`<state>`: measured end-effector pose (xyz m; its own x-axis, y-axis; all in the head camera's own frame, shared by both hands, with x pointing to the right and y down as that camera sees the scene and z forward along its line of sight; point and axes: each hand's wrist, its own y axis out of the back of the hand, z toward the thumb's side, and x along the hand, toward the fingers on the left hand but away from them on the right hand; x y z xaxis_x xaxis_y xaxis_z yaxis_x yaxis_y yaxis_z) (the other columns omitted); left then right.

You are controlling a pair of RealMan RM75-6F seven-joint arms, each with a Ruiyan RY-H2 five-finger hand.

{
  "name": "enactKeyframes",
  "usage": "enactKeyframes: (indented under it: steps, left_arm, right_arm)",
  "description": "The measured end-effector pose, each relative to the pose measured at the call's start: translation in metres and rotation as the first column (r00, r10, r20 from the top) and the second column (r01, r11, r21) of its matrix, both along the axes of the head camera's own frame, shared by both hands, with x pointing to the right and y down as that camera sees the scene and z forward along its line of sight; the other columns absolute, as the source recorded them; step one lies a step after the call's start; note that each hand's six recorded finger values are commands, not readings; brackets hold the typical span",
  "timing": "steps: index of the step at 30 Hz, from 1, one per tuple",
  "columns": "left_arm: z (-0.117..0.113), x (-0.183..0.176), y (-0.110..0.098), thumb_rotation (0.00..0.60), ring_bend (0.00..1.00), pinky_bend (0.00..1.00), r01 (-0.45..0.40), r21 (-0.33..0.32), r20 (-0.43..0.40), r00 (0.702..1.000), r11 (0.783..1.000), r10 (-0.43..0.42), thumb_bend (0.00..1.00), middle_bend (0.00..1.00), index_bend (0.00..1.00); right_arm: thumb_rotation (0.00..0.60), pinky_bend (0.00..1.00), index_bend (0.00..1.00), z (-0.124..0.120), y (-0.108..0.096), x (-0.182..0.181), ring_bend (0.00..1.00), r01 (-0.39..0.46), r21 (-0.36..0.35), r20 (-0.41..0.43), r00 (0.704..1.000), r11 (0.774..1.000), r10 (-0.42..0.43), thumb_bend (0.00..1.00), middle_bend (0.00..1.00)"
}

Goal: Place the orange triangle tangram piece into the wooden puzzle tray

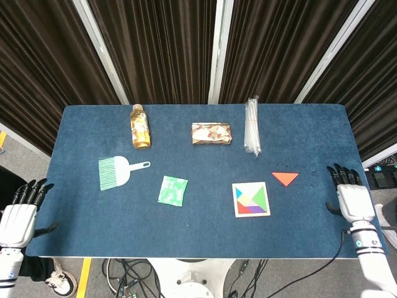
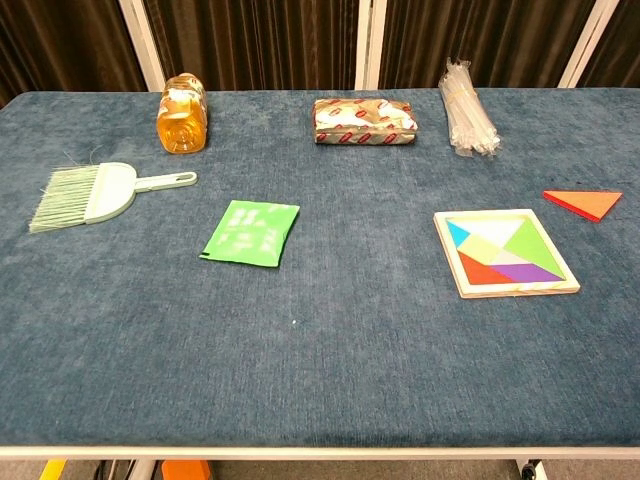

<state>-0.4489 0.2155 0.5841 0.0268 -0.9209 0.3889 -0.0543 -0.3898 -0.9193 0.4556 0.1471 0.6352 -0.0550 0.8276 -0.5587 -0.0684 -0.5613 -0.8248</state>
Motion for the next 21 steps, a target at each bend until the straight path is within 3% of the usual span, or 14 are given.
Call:
enactKeyframes:
  steps: [7,13,21]
  left_arm:
    - [0.004,-0.003,0.001,0.600,0.02,0.12,0.011,-0.019,0.001,1.000,1.000,-0.011,0.00,0.08,0.16]
    - [0.009,-0.006,0.003,0.600,0.02,0.12,0.017,-0.034,0.000,1.000,0.999,-0.017,0.00,0.08,0.16]
    - [0.014,-0.007,0.004,0.600,0.02,0.12,0.018,-0.046,-0.006,1.000,0.999,-0.018,0.00,0.08,0.16]
  right_arm:
    - [0.600,0.00,0.00,0.026,-0.031,-0.024,0.00,0.035,-0.128,0.027,0.999,0.991,-0.032,0.10,0.00]
    - [0.600,0.00,0.00,0.040,-0.055,-0.049,0.00,0.056,-0.182,0.030,0.998,0.982,-0.052,0.09,0.00]
    - [0.600,0.00,0.02,0.061,-0.063,-0.067,0.00,0.047,-0.273,0.030,0.999,0.961,-0.040,0.09,0.00]
